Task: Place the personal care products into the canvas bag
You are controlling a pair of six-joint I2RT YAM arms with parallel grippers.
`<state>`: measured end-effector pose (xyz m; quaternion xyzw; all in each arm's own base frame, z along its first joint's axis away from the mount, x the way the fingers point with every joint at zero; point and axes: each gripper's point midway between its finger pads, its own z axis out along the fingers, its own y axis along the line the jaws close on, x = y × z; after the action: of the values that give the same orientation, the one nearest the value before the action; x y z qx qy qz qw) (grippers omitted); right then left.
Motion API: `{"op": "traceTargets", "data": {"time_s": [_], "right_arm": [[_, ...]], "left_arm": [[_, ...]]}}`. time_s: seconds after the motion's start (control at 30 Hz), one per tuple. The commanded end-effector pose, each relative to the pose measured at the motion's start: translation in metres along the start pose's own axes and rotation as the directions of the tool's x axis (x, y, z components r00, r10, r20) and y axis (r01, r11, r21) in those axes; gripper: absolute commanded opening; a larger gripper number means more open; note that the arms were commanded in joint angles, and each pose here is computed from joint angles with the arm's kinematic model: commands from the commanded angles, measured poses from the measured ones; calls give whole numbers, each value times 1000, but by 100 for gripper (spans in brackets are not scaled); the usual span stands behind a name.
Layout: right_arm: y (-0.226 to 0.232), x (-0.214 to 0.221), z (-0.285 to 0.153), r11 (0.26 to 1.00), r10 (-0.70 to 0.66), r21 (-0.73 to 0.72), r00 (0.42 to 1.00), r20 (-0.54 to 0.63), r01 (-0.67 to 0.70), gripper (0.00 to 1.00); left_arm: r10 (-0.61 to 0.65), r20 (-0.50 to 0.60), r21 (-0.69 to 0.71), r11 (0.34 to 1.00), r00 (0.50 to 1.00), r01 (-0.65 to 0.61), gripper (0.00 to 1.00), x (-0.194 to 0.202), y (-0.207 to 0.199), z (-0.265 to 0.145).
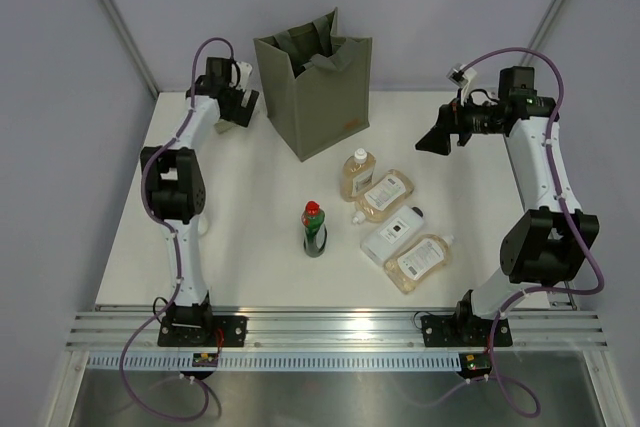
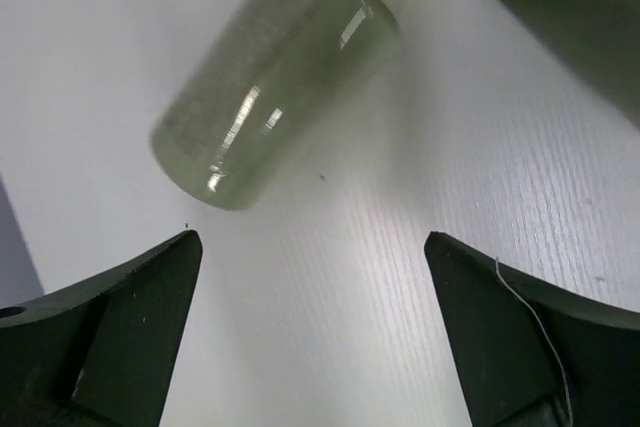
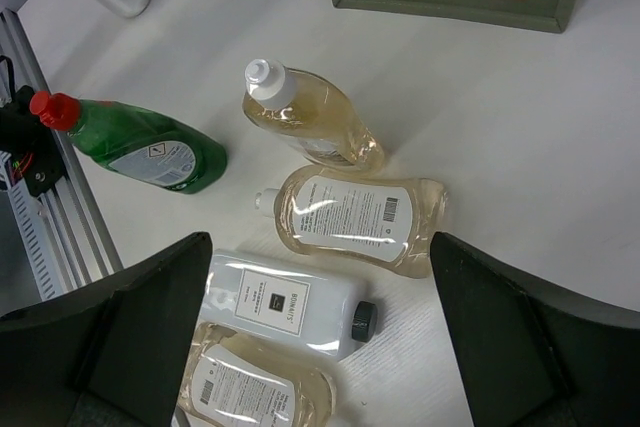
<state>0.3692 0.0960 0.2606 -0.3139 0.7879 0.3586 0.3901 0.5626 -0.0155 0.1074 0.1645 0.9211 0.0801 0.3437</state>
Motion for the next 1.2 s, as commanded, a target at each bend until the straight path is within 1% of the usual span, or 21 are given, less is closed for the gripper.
{"op": "traceTargets", "data": {"time_s": [0.0, 0.03, 0.07, 0.1, 0.2, 0.23, 0.33, 0.4, 0.47, 0.57, 0.67, 0.73, 0.8, 0.83, 0.9, 1.0, 1.07, 1.1, 1.17], "right_arm": [[9, -7, -8, 999, -31, -15, 999, 32, 32, 100], [9, -6, -9, 999, -30, -14, 999, 29, 30, 100], [8, -5, -9, 999, -36, -13, 999, 27, 36, 100], [7, -4, -10, 999, -34, -6, 999, 21, 35, 100], [5, -3, -15, 1000, -21, 5, 1000, 23, 21, 100], [3, -4, -18, 1000, -20, 13, 999, 26, 20, 99], [3, -4, -21, 1000, -5, 20, 1000, 28, 4, 100], [3, -5, -22, 1000, 8, 17, 999, 35, -9, 100], [4, -6, -23, 1000, 23, 18, 999, 41, -24, 100], [7, -10, -22, 999, 40, 4, 997, 62, -41, 100], [10, -13, -22, 998, 58, -9, 995, 80, -58, 100], [12, -15, -23, 998, 63, -10, 994, 88, -63, 100], [15, -19, -23, 998, 59, -20, 993, 98, -58, 100], [15, -20, -23, 998, 64, -24, 993, 99, -62, 99], [17, -22, -24, 998, 61, -36, 993, 105, -58, 100], [17, -23, -24, 998, 50, -39, 993, 103, -46, 99], [17, -23, -25, 999, 34, -33, 994, 102, -31, 99], [17, -22, -25, 999, 35, -34, 994, 100, -32, 100], [18, -21, -25, 999, 33, -34, 994, 101, -30, 100]], "left_arm": [[-14, 163, -91, 995, 987, 29, 99, -57, 39, -15], [3, 182, -93, 996, 983, 14, 99, -64, 41, -13], [41, 177, -92, 995, 983, -25, 99, -62, 39, -3], [55, 193, -94, 995, 980, -38, 99, -64, 41, 2], [122, 173, -71, 991, 977, -111, 99, -54, 35, 21], [166, 177, -62, 986, 970, -158, 99, -55, 33, 24], [241, 169, -49, 971, 956, -236, 98, -48, 30, 36], [264, 170, -49, 964, 949, -260, 98, -47, 31, 41], [299, 183, -16, 953, 936, -302, 97, -43, 25, 51], [304, 165, 26, 950, 938, -312, 97, -26, 21, 66], [311, 112, 78, 944, 944, -320, 94, 0, 9, 78], [370, 76, 120, 919, 926, -377, 89, 19, 0, 84], [387, 37, 135, 911, 921, -389, 89, 34, -5, 84], [377, 24, 135, 917, 926, -376, 89, 37, -3, 83], [356, -2, 143, 925, 935, -352, 88, 44, 0, 77], [358, -57, 176, 923, 932, -343, 84, 57, -6, 63], [368, -125, 198, 919, 921, -341, 82, 72, -14, 53], [366, -137, 208, 919, 920, -335, 80, 73, -18, 47], [350, -204, 206, 928, 914, -310, 76, 85, -24, 39]]}}
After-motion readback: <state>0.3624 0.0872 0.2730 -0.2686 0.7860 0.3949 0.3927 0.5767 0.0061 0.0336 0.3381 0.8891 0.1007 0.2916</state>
